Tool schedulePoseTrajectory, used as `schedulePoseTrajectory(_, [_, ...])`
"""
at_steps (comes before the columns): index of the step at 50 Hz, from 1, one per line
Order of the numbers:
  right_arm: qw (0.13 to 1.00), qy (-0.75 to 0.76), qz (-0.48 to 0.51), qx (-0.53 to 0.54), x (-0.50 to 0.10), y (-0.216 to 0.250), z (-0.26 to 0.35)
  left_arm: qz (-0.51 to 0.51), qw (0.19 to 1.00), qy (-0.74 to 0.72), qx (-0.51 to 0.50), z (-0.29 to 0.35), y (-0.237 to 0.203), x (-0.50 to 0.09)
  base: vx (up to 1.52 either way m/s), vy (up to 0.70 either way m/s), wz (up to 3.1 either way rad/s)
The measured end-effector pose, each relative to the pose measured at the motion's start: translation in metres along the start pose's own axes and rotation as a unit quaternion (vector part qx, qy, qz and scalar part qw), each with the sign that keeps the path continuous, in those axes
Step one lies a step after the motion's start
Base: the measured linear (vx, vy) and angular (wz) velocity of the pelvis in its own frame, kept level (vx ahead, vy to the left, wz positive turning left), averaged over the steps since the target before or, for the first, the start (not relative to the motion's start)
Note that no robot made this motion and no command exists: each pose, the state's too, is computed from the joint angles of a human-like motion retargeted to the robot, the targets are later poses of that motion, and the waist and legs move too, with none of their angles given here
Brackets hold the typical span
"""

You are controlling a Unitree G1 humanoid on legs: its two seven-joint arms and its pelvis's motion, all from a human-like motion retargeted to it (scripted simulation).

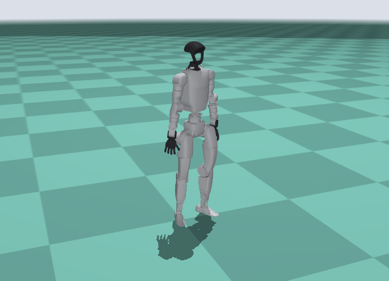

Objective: Upper body actions

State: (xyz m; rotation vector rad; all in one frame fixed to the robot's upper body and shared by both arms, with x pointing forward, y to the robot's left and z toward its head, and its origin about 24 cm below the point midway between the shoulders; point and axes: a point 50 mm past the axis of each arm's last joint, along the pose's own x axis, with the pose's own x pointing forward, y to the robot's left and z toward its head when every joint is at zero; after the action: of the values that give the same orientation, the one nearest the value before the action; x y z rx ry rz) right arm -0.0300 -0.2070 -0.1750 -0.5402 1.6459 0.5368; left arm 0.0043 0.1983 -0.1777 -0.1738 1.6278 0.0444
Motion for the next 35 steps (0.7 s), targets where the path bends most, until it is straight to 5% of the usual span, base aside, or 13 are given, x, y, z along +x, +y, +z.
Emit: schedulePoseTrajectory(35, [0.999,-0.008,-0.029,0.043,-0.001,-0.007,-0.002,0.009,0.994,0.066,-0.092,-0.046,-0.009,0.002,-0.1,0.16,1.35])
